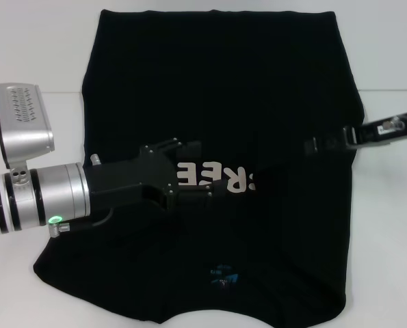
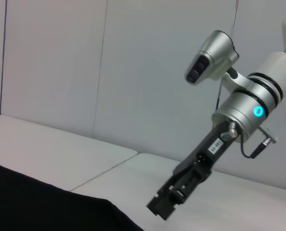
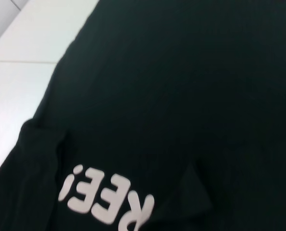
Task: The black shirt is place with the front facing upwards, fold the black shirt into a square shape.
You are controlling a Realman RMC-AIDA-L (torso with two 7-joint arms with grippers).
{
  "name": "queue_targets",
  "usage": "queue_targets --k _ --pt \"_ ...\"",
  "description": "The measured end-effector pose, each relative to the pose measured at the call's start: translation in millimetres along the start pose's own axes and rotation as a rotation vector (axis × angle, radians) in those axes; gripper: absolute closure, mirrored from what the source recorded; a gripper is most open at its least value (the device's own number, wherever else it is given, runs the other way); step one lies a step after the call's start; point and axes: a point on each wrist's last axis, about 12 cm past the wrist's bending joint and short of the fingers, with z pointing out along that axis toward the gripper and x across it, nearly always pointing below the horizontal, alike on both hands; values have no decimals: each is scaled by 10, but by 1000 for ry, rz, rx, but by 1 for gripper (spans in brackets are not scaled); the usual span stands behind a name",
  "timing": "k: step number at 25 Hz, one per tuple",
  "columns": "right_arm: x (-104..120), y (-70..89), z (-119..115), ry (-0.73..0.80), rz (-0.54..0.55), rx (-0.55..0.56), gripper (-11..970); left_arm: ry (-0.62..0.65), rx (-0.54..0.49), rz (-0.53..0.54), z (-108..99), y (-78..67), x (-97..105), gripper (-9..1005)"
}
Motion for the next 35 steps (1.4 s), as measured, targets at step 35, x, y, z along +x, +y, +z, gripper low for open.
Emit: queue_targets --k 35 --pt "570 36 17 -189 -50 -356 30 252 -225 -539 -1568 165 238 53"
